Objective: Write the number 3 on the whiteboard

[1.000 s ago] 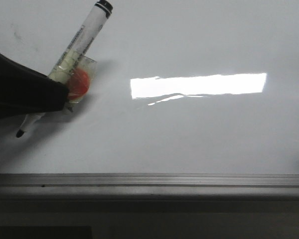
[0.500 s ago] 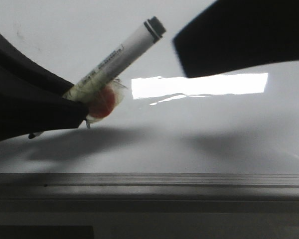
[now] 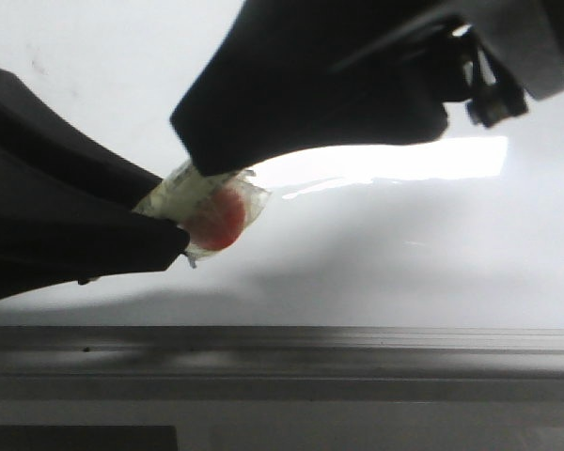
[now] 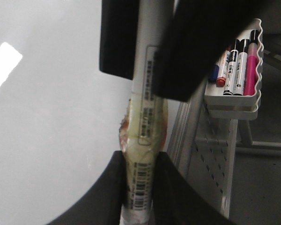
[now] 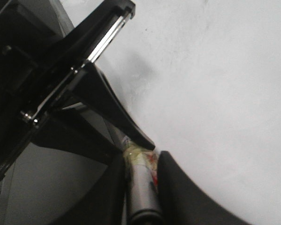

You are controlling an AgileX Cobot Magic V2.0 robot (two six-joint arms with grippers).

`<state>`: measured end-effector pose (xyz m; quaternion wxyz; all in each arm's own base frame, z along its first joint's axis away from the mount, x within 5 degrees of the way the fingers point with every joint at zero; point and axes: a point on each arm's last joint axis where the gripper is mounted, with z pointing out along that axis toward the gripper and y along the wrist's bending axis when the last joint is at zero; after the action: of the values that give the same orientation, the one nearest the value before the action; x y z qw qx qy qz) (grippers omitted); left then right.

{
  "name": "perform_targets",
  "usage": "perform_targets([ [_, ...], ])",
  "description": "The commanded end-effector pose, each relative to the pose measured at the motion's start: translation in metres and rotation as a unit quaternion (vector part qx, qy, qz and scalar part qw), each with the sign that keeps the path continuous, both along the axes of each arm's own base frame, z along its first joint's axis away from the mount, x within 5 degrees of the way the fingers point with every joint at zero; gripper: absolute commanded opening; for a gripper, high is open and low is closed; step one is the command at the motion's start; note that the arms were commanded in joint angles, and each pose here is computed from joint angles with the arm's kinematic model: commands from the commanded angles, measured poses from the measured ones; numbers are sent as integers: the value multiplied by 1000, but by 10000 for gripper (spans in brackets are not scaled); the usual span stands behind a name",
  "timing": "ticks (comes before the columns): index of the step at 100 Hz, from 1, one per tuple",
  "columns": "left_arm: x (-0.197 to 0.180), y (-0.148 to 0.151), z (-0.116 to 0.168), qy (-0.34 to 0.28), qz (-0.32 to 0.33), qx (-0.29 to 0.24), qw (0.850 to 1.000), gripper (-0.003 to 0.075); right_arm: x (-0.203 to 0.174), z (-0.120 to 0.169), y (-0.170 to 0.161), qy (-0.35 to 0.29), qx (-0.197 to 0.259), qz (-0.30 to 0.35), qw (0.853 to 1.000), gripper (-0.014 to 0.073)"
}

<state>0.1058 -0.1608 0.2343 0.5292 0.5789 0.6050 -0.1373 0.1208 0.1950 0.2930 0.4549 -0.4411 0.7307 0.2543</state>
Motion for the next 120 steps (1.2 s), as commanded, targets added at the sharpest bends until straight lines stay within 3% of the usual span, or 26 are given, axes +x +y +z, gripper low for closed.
perform_targets([
  [1,0,-7,20,-20,-10,-69,997,-20,2,16,2,-23,28,-3,999,-59],
  [17,0,-7,21,-24,-12,-70,997,12,1,14,1,-16,20,0,1000,-64],
  [27,-2,-4,27,-24,-6,-90,996,159,1,14,1,-17,20,0,1000,-66],
  [33,-3,0,32,-21,2,-106,994,294,1,15,1,-18,21,0,1000,-66],
  [42,-3,6,36,-10,21,-117,993,388,4,19,1,-16,23,-5,1000,-66],
  [59,-4,21,37,22,62,-104,992,387,15,43,-5,17,28,-24,999,-64],
  [81,-7,26,44,23,67,-132,989,386,30,85,-13,3,51,-50,997,-64],
  [120,-7,26,44,23,67,-132,989,386,75,99,-8,34,18,-89,995,-64],
])
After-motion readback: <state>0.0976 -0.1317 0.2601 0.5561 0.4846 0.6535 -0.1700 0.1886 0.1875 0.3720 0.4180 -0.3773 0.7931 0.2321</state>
